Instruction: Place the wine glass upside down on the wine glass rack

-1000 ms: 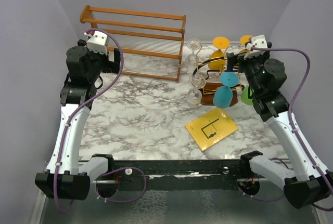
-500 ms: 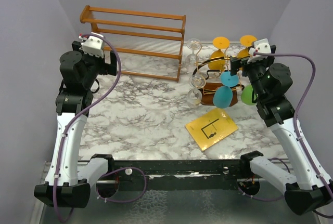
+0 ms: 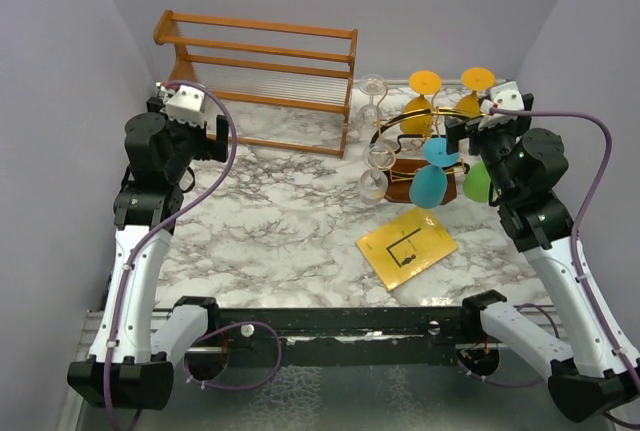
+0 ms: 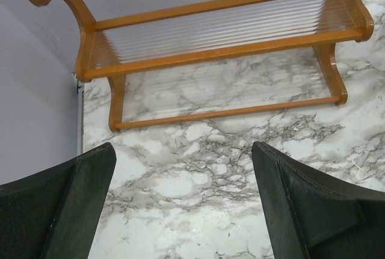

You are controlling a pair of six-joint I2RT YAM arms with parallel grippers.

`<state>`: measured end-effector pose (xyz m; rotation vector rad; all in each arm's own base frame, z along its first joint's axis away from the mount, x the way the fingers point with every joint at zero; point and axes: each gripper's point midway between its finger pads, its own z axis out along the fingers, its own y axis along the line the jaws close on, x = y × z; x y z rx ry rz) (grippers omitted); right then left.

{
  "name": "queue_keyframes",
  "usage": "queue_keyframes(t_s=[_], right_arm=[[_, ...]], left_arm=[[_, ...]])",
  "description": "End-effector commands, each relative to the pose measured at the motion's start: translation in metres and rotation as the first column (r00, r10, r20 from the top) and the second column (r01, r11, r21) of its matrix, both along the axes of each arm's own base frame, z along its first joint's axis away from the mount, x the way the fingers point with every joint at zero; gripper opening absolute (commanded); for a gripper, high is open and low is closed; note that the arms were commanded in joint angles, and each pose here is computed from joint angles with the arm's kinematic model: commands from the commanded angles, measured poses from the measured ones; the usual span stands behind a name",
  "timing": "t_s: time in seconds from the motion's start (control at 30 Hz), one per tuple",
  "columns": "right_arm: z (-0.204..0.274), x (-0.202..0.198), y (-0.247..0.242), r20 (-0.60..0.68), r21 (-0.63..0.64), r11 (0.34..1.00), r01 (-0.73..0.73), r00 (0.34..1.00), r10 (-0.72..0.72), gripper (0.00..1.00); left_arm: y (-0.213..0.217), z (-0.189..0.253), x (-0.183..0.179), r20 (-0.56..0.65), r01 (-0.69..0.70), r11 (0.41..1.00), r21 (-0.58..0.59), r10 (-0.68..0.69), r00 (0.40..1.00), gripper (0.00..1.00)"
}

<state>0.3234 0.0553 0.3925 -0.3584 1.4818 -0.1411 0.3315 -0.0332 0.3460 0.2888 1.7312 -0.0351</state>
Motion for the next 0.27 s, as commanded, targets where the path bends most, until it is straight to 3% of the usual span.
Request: queue_keyframes(t_s=[0.0,0.23], right_arm=[[-0.0097,0.0013,0.0053,-0.022,0.001,1.0,-0.03,0.999,0.03,1.0],[-0.0182,0.0077,0.0062,-0.041,0.006,1.0,-0.03,0.999,0.03,1.0]], left_arm=[[0.008,0.0063,0.0003,0.034,-0.044,0.999,-0.01,0.045,0.998,0.99],[0.0088,0.0054,0.0022,0.018,-0.047,0.999,-0.004,0.047,0.999,0.99]])
